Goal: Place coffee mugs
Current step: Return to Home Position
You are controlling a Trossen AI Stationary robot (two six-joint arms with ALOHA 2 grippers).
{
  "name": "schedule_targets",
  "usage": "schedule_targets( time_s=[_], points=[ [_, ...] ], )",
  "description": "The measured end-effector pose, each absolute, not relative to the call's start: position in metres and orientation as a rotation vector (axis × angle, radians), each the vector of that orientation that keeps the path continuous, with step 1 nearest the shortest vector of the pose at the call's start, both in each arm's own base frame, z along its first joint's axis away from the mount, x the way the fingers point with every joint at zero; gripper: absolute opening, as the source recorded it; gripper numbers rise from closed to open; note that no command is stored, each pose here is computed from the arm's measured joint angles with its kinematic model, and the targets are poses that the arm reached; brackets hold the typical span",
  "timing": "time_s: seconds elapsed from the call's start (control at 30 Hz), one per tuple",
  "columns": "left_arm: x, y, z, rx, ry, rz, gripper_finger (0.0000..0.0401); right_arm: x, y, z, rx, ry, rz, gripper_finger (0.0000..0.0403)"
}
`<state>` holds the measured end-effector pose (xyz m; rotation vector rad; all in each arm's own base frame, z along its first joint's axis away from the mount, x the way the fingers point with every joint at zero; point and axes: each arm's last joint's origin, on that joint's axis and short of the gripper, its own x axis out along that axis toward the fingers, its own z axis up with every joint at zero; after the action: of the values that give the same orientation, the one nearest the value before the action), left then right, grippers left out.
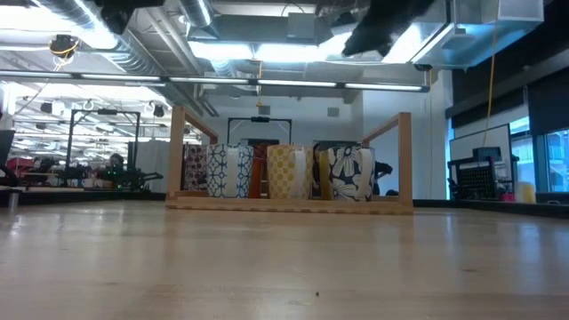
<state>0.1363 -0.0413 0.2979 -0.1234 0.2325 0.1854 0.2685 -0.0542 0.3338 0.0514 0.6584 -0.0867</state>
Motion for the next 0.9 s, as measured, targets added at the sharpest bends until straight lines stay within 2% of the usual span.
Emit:
schedule_targets(
  time_s=[0.23, 0.3, 0.6, 0.8, 0.9],
  points=[
    [0.119, -0.034, 0.273, -0.149, 0.183, 0.191, 0.0002, 0.207, -0.038, 0.315, 0.225, 0.357, -0.025, 0.0016],
    [0.115, -0.032, 0.265, -0.161, 0.159, 0.190, 0.0001, 0.192, -0.035, 0.308, 0.237, 0.275, -0.020, 0.0004],
    [0.099, -0.024, 0.238, -0.233, 0.116, 0.236, 0.0003, 0.134, -0.025, 0.267, 0.292, 0.137, -0.098, 0.0018],
    [0.097, -0.021, 0.215, -0.356, 0.107, 0.322, 0.0007, 0.116, -0.021, 0.230, 0.373, 0.038, -0.096, 0.0019],
    [0.097, -0.021, 0.209, -0.439, 0.107, 0.320, 0.0005, 0.111, -0.020, 0.213, 0.380, 0.068, -0.100, 0.0019]
  ],
)
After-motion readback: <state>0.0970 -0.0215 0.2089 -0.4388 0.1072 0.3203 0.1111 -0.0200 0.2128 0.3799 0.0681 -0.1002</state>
